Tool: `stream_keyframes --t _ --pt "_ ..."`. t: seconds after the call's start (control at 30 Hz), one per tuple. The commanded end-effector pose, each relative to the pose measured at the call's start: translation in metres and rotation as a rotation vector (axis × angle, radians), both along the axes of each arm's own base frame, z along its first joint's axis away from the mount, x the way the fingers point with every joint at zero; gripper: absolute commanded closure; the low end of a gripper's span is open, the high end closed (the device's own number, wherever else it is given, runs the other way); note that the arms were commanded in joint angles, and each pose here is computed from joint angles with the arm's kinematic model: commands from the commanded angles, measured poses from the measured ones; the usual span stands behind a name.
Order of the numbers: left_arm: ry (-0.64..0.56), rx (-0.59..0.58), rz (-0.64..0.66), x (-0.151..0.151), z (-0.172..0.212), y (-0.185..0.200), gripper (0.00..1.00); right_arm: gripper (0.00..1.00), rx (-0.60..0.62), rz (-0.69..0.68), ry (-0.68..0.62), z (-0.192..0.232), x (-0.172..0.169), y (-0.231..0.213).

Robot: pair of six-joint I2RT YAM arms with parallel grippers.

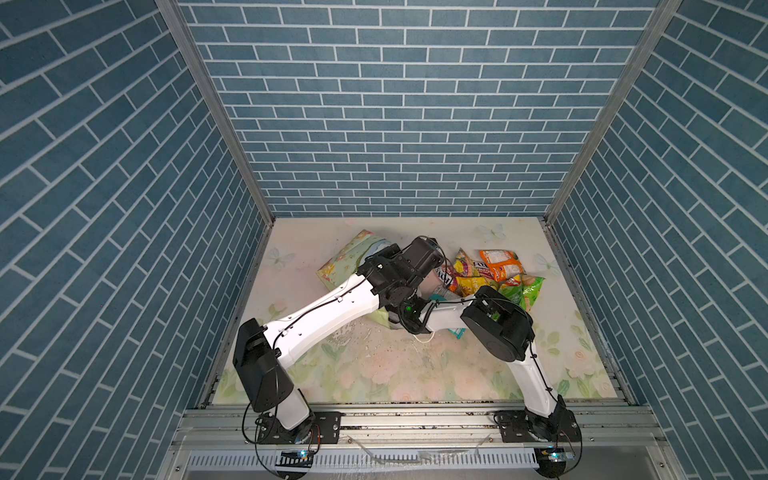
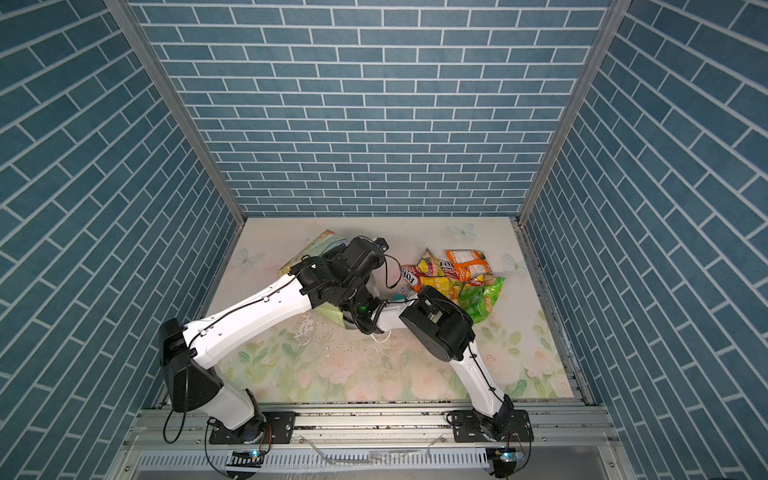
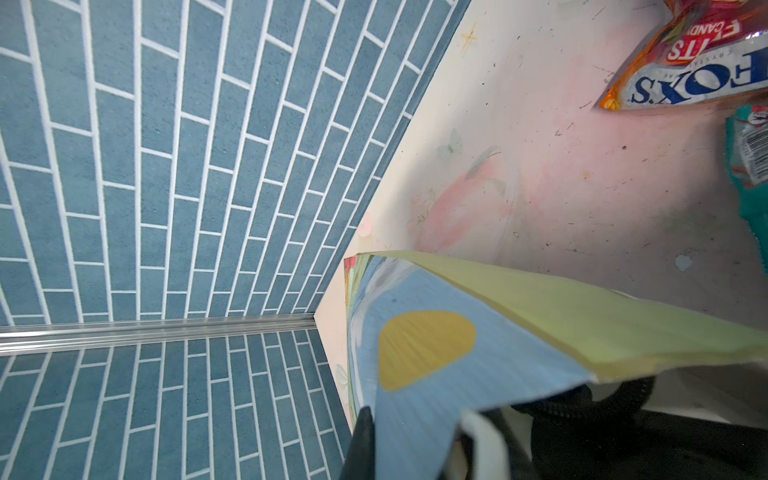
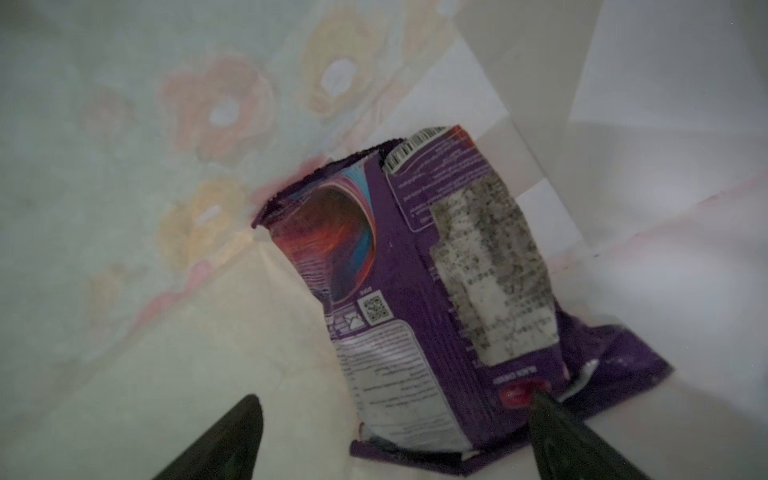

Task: Take the snacks out of the paper bag

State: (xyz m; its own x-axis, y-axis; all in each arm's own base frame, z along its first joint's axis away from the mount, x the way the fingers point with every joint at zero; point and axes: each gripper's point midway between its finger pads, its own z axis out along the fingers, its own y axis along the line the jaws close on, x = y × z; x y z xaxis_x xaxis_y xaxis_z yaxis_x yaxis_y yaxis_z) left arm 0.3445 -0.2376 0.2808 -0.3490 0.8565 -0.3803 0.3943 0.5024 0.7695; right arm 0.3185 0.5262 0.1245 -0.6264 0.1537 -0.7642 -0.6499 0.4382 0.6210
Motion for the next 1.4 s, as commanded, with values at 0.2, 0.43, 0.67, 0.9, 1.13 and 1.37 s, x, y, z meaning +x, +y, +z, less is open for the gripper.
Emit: stream_keyframes --t 0.2,0.43,0.67,0.9,1.13,1.37 --pt "0.082 -0.213 -0.134 -0.019 -0.010 -0.036 1.00 0.01 0.035 0.108 0.063 0.020 -0.005 0.031" --pt "0.174 -0.301 -0.172 -0.029 -0.029 -0.052 1.00 0.01 -0.134 0.063 0.084 -0.013 0.011 0.045" --pt "0.240 -0.403 -0.245 -0.044 -0.034 -0.064 1.00 0.12 -0.317 0.007 0.047 -0.042 0.021 0.050" --pt "0.287 -0.460 -0.219 -0.051 -0.035 -0.060 1.00 0.33 -0.435 -0.019 0.052 -0.060 0.028 0.045" --pt "0.279 -0.482 -0.214 -0.061 -0.028 -0.048 1.00 0.73 -0.485 -0.058 0.053 -0.064 0.033 0.036" --pt "0.242 -0.412 -0.159 -0.060 -0.031 -0.026 1.00 1.00 -0.472 -0.125 0.068 -0.059 0.044 0.014"
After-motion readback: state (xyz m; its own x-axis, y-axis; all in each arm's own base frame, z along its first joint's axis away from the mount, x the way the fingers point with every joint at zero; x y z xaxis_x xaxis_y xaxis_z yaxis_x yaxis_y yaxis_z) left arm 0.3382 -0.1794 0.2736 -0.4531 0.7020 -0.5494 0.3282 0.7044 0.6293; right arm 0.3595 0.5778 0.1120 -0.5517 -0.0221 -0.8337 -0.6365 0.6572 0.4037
